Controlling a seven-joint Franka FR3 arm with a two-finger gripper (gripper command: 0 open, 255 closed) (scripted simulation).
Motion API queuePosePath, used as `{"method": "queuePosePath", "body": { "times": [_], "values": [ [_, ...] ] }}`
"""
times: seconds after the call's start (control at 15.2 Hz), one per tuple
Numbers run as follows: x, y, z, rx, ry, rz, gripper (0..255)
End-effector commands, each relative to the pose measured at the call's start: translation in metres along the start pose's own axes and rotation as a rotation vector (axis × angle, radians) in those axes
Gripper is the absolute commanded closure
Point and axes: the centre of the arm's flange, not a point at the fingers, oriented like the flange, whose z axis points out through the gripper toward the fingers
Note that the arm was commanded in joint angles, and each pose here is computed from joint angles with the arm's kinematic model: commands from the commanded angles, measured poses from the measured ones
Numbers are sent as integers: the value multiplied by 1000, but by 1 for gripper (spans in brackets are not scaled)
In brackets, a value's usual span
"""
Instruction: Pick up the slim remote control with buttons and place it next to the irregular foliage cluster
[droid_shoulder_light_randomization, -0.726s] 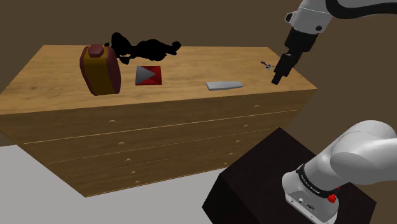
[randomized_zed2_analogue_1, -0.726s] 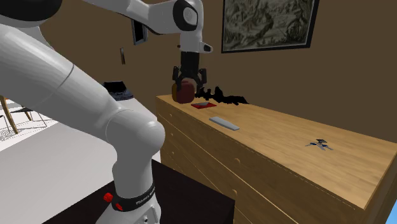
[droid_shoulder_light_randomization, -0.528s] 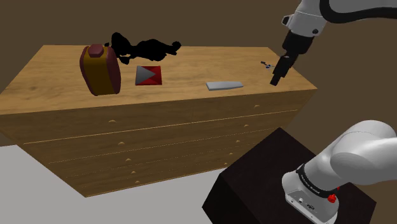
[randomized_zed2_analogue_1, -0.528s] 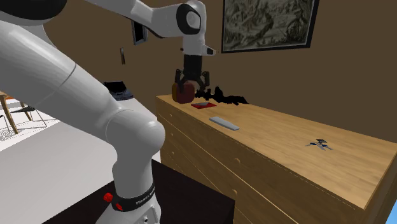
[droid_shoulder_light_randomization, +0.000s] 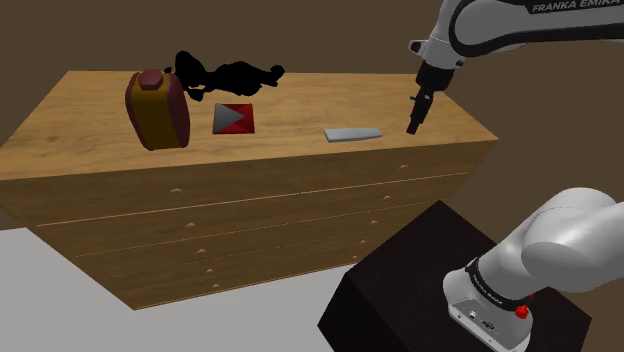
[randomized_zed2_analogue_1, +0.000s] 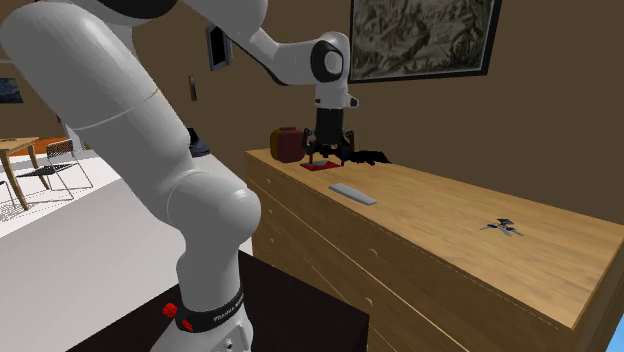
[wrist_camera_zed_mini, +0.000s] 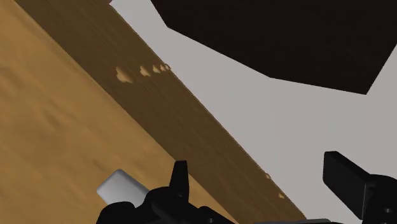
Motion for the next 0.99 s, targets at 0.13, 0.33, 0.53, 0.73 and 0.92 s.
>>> {"method": "queuePosePath", "body": {
  "times": [0.13,0.33,0.53,0.73,0.92],
  "values": [
    [32,33,26,-12,4,-169,0],
    [58,54,46,-20,6,-290,0],
    [87,71,66,-27,8,-412,0],
    [117,84,85,-35,11,-534,0],
    [149,95,104,-42,13,-656,0]
  ]
}}
